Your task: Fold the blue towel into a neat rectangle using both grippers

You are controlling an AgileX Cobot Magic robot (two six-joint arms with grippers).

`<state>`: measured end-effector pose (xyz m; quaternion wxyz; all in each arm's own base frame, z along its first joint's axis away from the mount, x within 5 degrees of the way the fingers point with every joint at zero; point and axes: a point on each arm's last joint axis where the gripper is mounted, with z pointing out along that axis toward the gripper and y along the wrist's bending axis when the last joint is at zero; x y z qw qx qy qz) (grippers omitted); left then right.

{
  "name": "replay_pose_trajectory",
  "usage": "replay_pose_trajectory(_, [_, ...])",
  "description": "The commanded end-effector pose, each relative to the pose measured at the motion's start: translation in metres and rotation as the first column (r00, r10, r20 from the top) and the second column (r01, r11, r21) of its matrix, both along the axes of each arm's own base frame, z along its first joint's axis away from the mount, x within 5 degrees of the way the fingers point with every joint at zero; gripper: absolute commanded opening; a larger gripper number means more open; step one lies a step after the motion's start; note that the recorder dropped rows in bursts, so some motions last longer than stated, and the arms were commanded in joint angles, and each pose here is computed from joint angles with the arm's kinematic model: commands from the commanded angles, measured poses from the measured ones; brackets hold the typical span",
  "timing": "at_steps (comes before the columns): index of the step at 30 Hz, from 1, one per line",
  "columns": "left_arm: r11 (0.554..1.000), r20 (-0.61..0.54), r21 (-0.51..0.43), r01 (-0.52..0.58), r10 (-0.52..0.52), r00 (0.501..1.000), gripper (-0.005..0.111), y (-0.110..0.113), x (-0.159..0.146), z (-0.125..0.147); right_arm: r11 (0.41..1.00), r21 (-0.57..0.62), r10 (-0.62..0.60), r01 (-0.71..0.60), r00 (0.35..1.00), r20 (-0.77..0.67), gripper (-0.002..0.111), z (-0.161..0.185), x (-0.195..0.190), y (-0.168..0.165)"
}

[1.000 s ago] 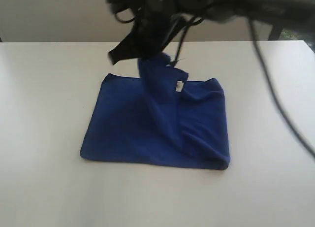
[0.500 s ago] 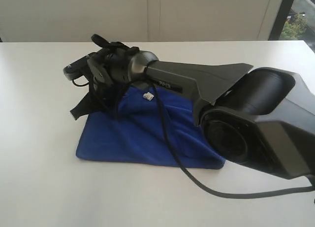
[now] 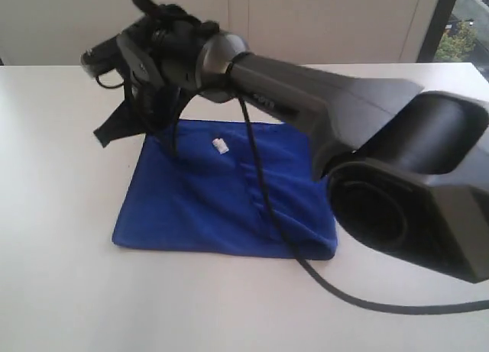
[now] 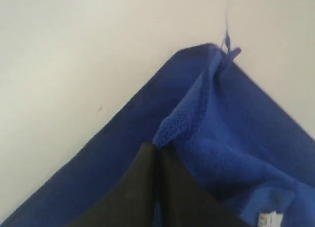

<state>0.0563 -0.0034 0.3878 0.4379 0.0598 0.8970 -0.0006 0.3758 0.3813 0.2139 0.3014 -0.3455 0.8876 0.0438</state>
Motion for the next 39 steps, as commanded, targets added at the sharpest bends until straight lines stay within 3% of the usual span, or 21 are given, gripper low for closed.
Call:
replay_pose_trajectory(1, [1.000,-0.007,-0.005,0.006,-0.006,1.000,0.000,-0.001,-0.002,-0.002,0.999,-0.038,0.021,-0.023,0.998,-0.053,0.000,-0.058,0.004,0.011])
replay_pose_trajectory(5, [1.000,-0.007,-0.005,0.006,-0.006,1.000,0.000,-0.001,-0.002,-0.002,1.000,0.007,0.025,-0.025,0.998,-0.055,0.006,-0.061,0.004,0.015])
replay_pose_trajectory(8, [1.000,-0.007,-0.005,0.006,-0.006,1.000,0.000,-0.001,-0.002,-0.002,0.999,0.035,0.017,-0.016,0.999,-0.037,0.038,-0.032,0.001,0.012])
replay_pose_trajectory(11, [1.000,-0.007,-0.005,0.006,-0.006,1.000,0.000,-0.001,-0.002,-0.002,0.999,0.047,-0.004,0.005,1.000,-0.021,0.048,-0.006,0.004,0.001])
replay_pose_trajectory(16, [1.000,-0.007,-0.005,0.006,-0.006,1.000,0.000,-0.001,-0.002,-0.002,0.997,-0.024,-0.072,0.071,0.996,-0.042,0.037,0.018,0.035,-0.054])
replay_pose_trajectory(22, [1.000,-0.007,-0.005,0.006,-0.006,1.000,0.000,-0.001,-0.002,-0.002,0.990,-0.098,-0.118,0.104,0.981,-0.151,0.000,-0.001,0.070,-0.121])
replay_pose_trajectory(29, [1.000,-0.007,-0.005,0.006,-0.006,1.000,0.000,-0.001,-0.002,-0.002,0.977,-0.063,-0.212,0.202,0.938,-0.273,0.000,-0.027,0.099,-0.194])
replay_pose_trajectory(39, [1.000,-0.007,-0.005,0.006,-0.006,1.000,0.000,-0.001,-0.002,-0.002,0.962,-0.133,-0.269,0.239,0.914,-0.303,0.000,-0.082,0.112,-0.225])
